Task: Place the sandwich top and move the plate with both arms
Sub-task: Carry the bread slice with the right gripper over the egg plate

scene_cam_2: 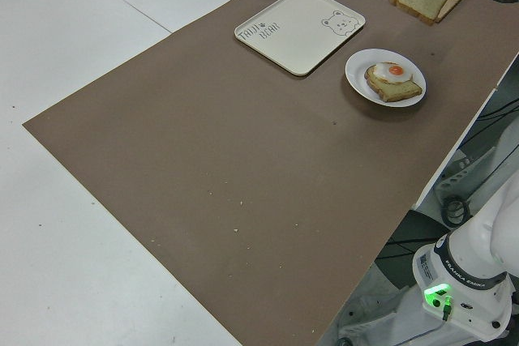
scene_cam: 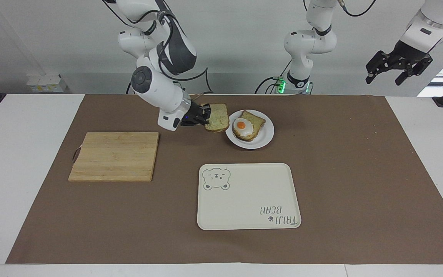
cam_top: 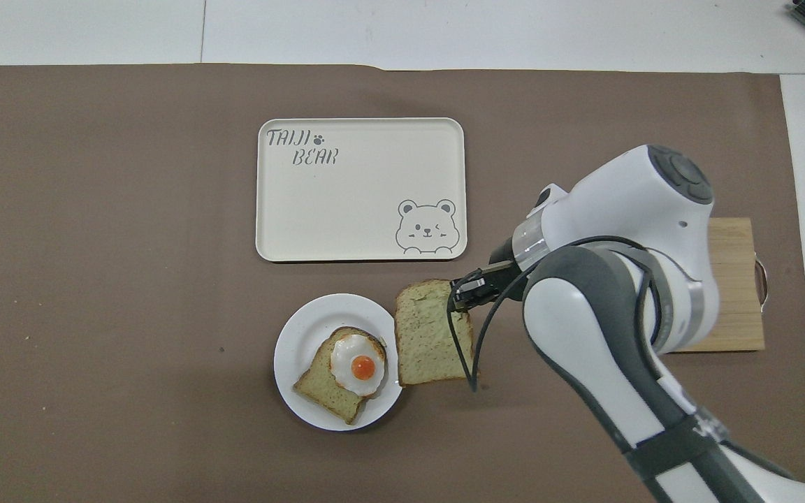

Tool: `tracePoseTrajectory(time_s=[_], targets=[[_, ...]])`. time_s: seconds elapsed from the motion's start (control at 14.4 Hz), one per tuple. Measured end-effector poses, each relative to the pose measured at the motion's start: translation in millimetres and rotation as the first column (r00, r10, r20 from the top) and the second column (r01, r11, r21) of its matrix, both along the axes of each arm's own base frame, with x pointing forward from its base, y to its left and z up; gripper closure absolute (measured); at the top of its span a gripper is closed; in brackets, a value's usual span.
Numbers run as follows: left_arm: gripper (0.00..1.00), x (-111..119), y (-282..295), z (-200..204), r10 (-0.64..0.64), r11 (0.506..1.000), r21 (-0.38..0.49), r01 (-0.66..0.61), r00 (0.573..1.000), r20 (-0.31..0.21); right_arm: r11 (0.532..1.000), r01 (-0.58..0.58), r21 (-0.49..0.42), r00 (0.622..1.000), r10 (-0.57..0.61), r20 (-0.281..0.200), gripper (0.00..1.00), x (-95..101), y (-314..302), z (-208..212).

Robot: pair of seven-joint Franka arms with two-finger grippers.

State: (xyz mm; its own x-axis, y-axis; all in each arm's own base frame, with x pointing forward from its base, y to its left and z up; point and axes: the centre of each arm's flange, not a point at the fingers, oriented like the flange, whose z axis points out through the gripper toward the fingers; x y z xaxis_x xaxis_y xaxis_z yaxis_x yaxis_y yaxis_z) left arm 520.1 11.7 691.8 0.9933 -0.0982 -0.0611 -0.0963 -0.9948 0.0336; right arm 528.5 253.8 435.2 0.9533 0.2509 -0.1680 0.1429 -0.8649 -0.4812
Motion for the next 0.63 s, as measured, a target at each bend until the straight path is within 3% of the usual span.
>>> tracePoseTrajectory(time_s=[0.63], targets=[[0.0,0.0,0.0,0.0,0.0,1.0,0.0,0.0,1.0,0.0,0.999,0.001,-0.035,1.0,-0.001,0.016,0.89,-44.8,98.8,-35.1]])
